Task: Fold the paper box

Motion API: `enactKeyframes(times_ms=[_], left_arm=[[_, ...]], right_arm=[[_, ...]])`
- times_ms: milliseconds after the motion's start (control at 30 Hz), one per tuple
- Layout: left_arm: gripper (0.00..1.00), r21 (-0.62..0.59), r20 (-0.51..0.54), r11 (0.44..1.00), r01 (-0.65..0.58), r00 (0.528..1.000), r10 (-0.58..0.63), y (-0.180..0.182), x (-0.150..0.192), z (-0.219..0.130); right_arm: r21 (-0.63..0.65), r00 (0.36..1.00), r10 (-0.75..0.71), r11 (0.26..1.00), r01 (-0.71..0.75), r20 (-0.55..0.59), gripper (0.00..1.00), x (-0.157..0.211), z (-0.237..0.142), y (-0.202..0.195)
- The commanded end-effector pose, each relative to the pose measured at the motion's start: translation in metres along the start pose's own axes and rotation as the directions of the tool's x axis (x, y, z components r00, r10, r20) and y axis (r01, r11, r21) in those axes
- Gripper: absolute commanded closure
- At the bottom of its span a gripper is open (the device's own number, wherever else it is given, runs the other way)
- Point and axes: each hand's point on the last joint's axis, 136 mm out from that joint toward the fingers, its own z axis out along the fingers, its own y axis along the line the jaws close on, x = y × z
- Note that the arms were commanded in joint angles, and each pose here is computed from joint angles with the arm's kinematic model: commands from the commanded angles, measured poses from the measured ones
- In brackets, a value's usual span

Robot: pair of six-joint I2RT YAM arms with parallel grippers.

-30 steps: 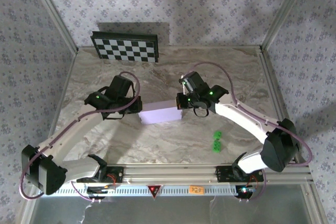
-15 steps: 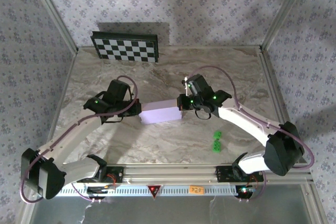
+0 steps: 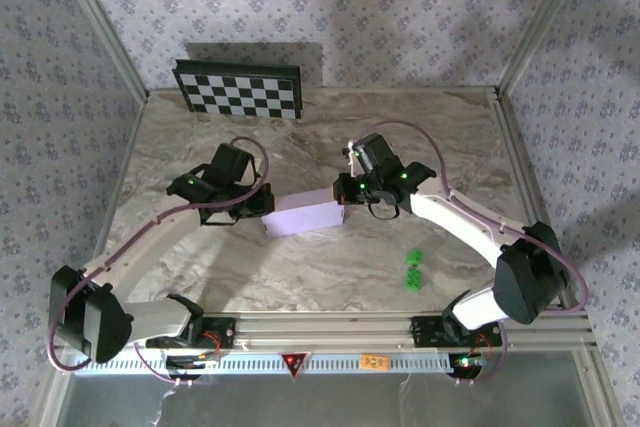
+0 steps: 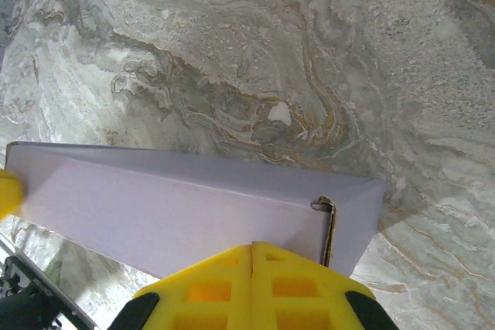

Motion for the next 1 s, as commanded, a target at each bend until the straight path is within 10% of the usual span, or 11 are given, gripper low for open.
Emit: enactKeyframes(times_ms=[0,400,633,967], left_arm=[[0.97,-0.105,-0.095,0.994,0.0,0.995,-0.01,0.029,0.03,0.014],[0.99,-0.131,-0.077,0.991,-0.005,0.997,-0.005,0.042,0.041,0.01],[0.72,0.015,0.153,0.999,-0.046,0.987,0.043,-0.008,-0.019,-0.037],[0.33,-0.023,0.167,0.996,0.084,0.983,-0.079,0.028,-0.012,-0.046]], right_arm=[[0.082,0.995,0.039,0.996,-0.032,-0.09,1.0,0.029,0.01,-0.028],[0.1,0.992,0.084,0.992,-0.074,-0.095,1.0,0.041,0.009,-0.045],[-0.086,1.0,0.011,0.996,-0.01,0.01,0.95,-0.012,-0.012,0.009],[-0.112,0.999,0.032,0.993,-0.03,0.022,0.58,-0.039,-0.035,-0.002]])
